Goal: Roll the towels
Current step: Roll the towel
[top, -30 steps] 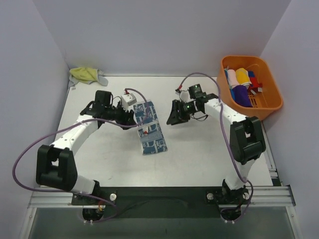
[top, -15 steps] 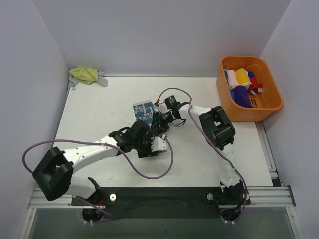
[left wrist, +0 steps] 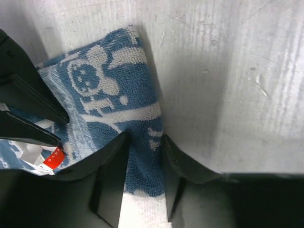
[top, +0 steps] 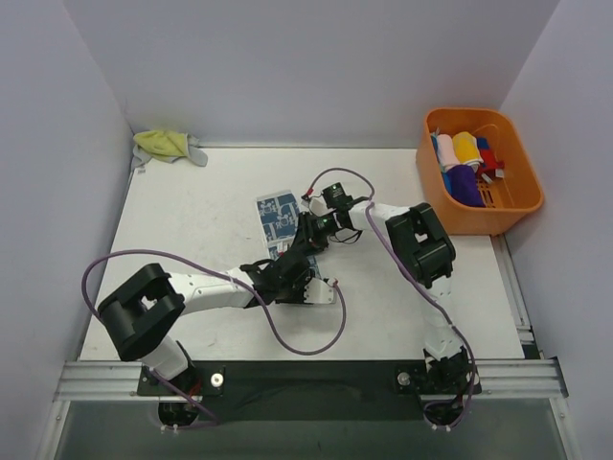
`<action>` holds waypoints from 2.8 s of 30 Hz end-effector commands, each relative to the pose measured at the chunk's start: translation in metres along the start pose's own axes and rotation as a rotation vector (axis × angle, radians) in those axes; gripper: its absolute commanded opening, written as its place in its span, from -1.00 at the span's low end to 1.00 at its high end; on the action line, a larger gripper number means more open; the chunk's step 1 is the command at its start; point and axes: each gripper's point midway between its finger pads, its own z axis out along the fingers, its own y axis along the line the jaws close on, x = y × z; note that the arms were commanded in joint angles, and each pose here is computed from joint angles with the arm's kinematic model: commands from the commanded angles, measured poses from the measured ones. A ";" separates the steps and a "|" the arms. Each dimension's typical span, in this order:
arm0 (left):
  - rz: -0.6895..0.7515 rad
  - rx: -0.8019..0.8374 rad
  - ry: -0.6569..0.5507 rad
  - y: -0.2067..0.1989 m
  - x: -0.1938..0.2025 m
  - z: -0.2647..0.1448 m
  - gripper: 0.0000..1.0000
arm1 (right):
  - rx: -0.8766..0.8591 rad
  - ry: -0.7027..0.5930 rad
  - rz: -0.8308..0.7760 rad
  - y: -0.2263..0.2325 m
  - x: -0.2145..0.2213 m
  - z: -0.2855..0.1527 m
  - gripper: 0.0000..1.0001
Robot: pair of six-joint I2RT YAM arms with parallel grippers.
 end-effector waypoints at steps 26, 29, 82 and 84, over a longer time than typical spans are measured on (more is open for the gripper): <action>-0.503 0.730 -0.303 -0.071 -0.062 -0.108 -0.99 | 0.057 0.016 -0.160 0.038 0.042 -0.053 -0.52; -0.548 0.738 -0.308 -0.061 -0.061 -0.106 -0.97 | 0.073 0.025 -0.171 0.032 0.037 -0.043 -0.52; -0.793 0.666 -0.254 0.039 0.001 -0.021 -0.49 | -0.183 -0.022 -0.090 0.051 0.077 -0.074 0.36; -0.796 0.669 -0.249 0.038 0.003 -0.019 -0.49 | -0.194 -0.034 -0.095 0.055 0.076 -0.076 0.37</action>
